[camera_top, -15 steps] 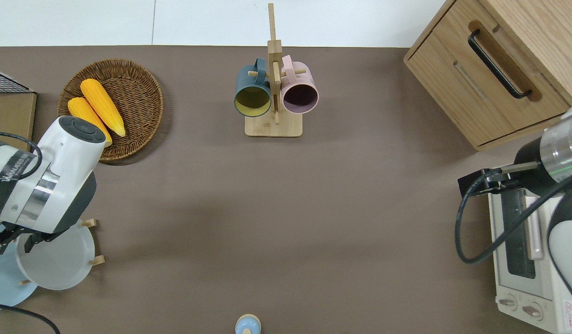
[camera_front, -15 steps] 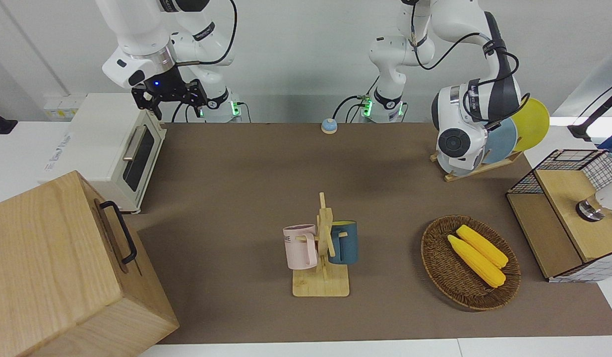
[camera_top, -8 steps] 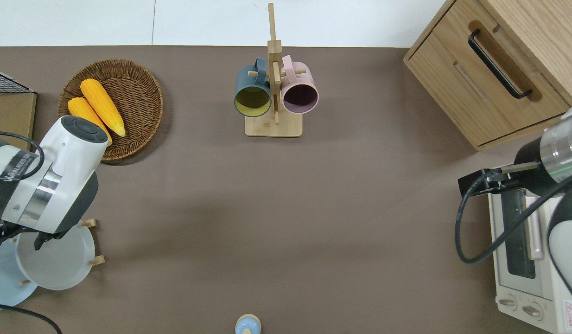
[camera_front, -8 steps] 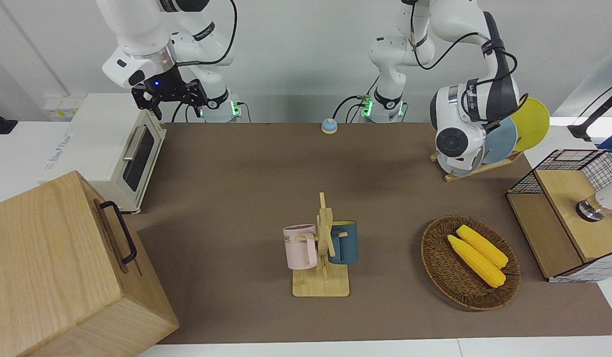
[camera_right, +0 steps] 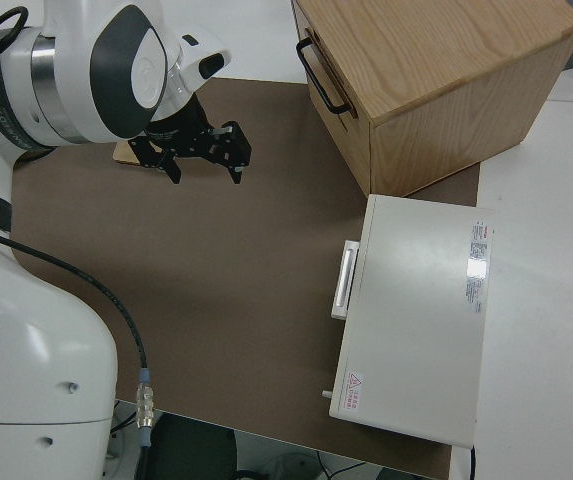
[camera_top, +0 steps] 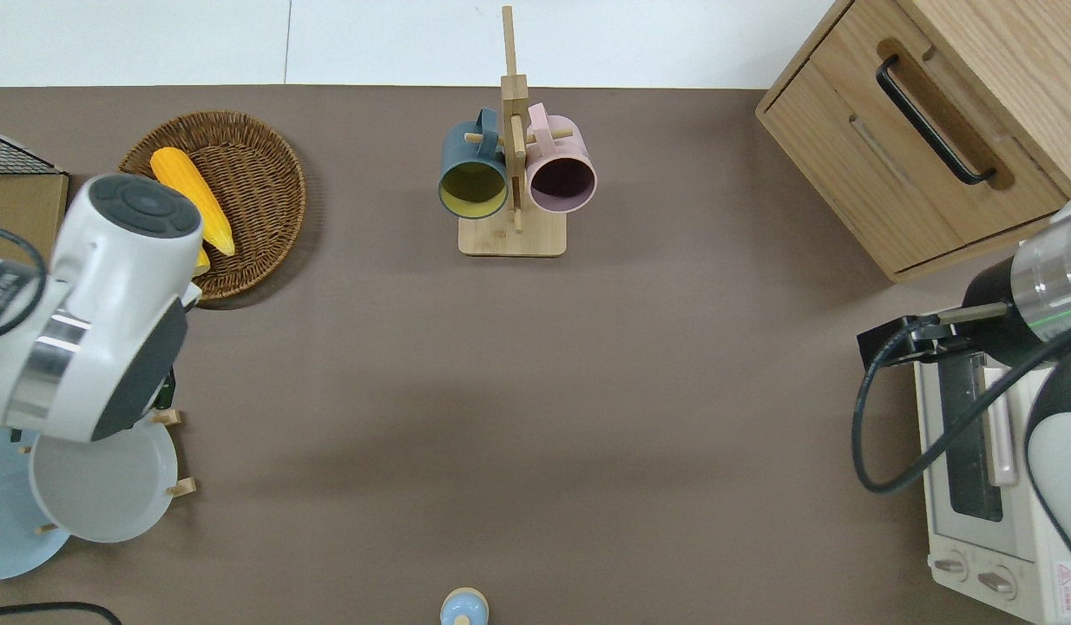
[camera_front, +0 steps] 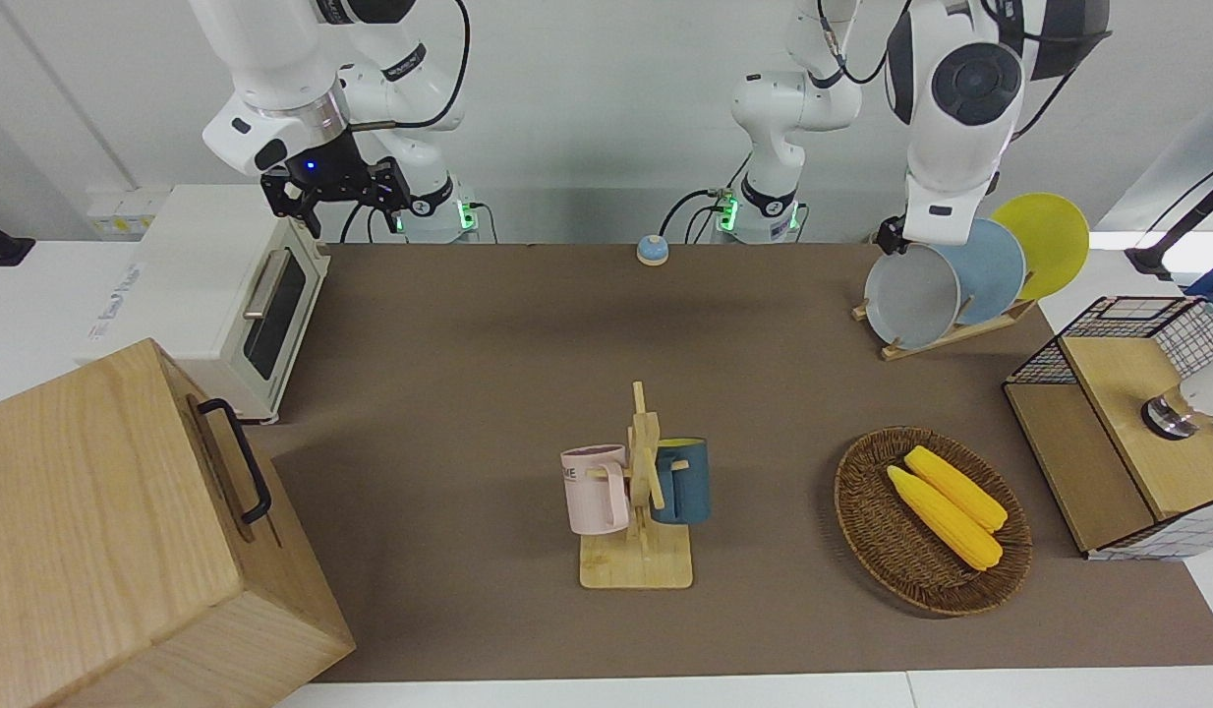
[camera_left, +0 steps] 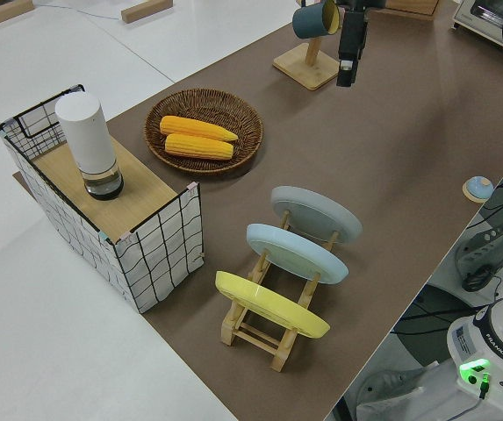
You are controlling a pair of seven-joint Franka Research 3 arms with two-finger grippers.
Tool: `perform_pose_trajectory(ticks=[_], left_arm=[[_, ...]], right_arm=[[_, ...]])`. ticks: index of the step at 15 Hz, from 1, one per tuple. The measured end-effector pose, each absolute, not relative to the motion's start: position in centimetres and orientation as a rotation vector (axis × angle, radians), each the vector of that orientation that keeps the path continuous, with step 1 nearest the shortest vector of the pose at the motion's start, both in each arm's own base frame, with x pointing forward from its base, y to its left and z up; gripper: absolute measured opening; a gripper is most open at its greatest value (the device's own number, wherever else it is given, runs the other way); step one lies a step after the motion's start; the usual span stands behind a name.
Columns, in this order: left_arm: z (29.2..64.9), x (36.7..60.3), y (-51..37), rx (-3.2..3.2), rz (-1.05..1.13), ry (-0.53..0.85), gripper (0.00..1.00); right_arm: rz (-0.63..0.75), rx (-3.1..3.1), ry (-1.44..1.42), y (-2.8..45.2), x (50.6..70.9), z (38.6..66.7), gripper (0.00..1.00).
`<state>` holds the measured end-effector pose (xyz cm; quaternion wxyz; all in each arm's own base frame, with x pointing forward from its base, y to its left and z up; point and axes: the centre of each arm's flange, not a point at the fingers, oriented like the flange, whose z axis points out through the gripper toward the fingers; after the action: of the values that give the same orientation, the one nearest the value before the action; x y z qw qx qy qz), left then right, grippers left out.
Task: Pick gray plate from table and place it on lower plate rack with left arm
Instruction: 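Open the left gripper and withdraw it from the plate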
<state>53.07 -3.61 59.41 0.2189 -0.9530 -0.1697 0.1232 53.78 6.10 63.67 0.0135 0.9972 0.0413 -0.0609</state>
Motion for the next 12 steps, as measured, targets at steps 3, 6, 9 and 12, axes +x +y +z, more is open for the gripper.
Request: perform_pose_trajectory(ticks=[3, 6, 9, 12], left_arm=[[62.8, 52.6, -3.8, -2.823, 0.32, -0.496, 0.99], [64.7, 52.8, -2.9, -2.963, 0.297, -0.35, 0.98], [65.2, 53.9, -2.6, -3.039, 0.191, -0.195, 0.99], [65.4, 54.7, -0.4, -3.149, 0.14, -0.178, 1.0]], right_arm=[[-0.19, 3.106, 0.129, 6.1, 53.8, 63.7, 0.99], [-0.19, 3.106, 0.129, 6.1, 53.8, 63.7, 0.99], [-0.19, 3.106, 0.129, 6.1, 53.8, 63.7, 0.99], [-0.19, 3.106, 0.129, 6.1, 53.8, 63.7, 0.99]])
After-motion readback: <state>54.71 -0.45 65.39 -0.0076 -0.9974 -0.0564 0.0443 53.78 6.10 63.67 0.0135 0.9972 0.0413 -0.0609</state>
